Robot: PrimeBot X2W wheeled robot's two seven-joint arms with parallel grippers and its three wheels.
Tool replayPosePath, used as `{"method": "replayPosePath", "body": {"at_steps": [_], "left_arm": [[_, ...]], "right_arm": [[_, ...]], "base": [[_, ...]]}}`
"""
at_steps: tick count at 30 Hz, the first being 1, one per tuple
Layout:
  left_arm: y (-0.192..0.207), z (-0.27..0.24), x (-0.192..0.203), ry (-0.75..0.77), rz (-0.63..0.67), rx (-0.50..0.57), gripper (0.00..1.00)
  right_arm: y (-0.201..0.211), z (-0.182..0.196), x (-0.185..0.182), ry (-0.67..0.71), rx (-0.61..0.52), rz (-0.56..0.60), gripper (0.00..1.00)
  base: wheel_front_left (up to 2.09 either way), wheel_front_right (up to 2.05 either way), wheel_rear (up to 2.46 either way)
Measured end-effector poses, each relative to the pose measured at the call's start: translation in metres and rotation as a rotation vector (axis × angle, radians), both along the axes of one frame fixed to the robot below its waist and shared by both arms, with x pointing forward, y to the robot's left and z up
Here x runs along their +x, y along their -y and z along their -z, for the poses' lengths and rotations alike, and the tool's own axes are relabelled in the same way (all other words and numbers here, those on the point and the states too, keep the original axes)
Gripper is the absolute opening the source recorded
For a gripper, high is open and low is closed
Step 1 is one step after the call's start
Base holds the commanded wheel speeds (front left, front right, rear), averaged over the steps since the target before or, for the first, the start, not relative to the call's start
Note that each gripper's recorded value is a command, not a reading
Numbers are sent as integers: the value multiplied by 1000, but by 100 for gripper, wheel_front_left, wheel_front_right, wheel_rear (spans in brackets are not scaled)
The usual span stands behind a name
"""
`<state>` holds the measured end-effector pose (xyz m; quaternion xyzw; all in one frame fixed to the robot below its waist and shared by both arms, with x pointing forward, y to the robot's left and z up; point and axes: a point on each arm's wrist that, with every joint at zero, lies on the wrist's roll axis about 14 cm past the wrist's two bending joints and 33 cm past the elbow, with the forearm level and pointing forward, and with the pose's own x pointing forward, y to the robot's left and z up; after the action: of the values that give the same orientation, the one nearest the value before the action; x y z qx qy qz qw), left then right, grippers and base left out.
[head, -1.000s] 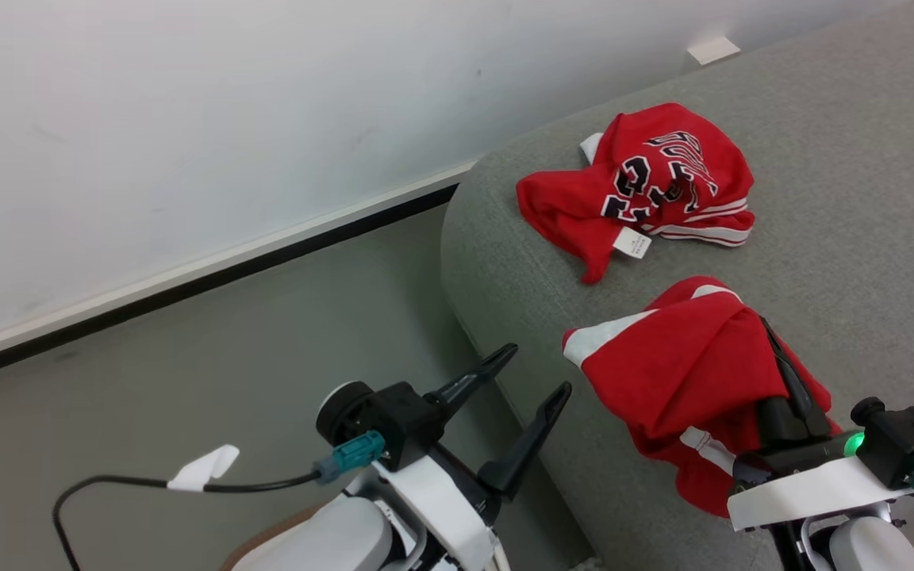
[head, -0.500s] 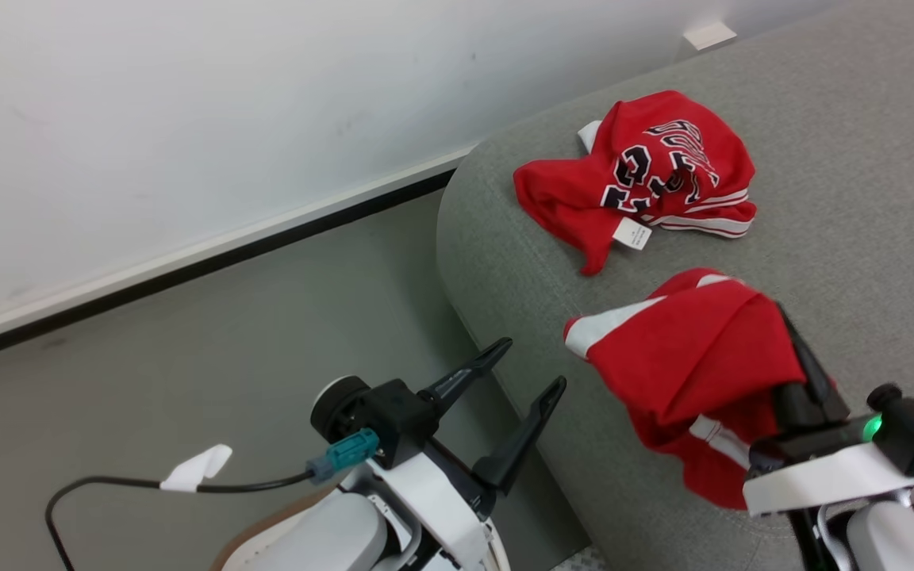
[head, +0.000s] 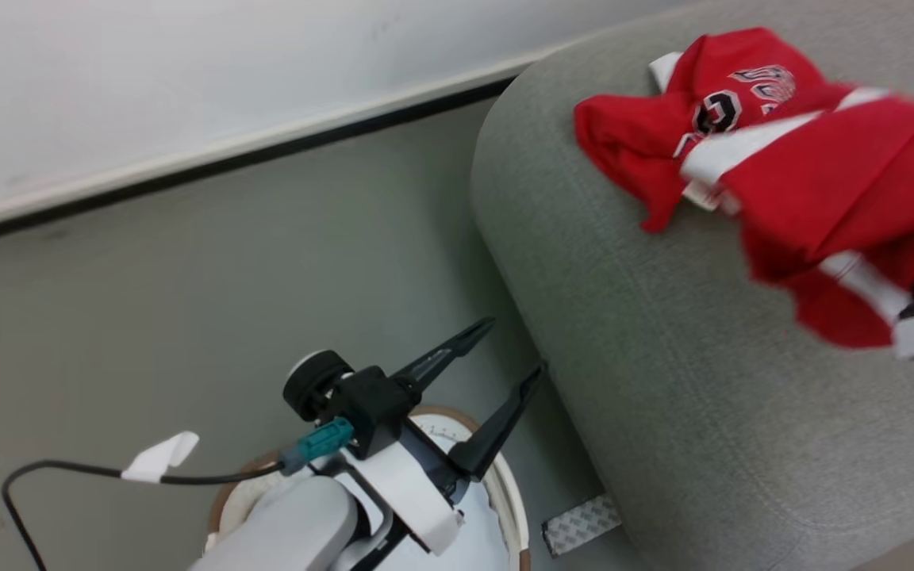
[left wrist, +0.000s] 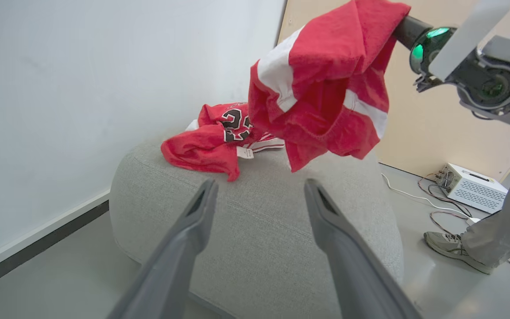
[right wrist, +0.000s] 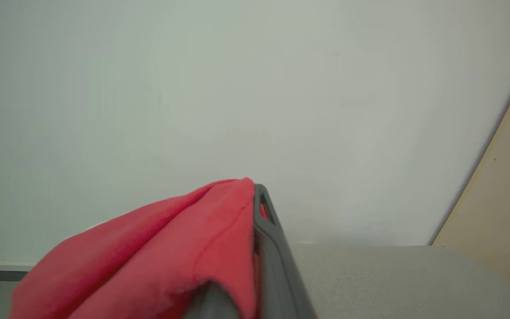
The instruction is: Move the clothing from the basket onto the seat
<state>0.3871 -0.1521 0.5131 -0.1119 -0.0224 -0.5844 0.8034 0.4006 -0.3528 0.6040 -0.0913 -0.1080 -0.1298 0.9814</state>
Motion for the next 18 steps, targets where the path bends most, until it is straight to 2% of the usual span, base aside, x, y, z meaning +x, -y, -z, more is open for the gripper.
{"method": "replayPosePath", "body": {"at_steps": [4, 11, 15, 18], "left_arm": [[-12, 14, 16, -15, -24, 14, 100], [-31, 40, 42, -48, -61, 26, 100], [-39, 57, 53, -78, -81, 30, 100], [-50, 74, 60, -106, -106, 51, 100]], "right_arm": [[24, -18, 20, -7, -72, 43, 0], [61, -23, 60, -92, -166, 122, 0], [84, -6, 82, -167, -185, 178, 0], [93, 28, 98, -265, -163, 202, 0]], "base": [[0, 0, 0], [0, 0, 0], [0, 0, 0], [0, 0, 0]]}}
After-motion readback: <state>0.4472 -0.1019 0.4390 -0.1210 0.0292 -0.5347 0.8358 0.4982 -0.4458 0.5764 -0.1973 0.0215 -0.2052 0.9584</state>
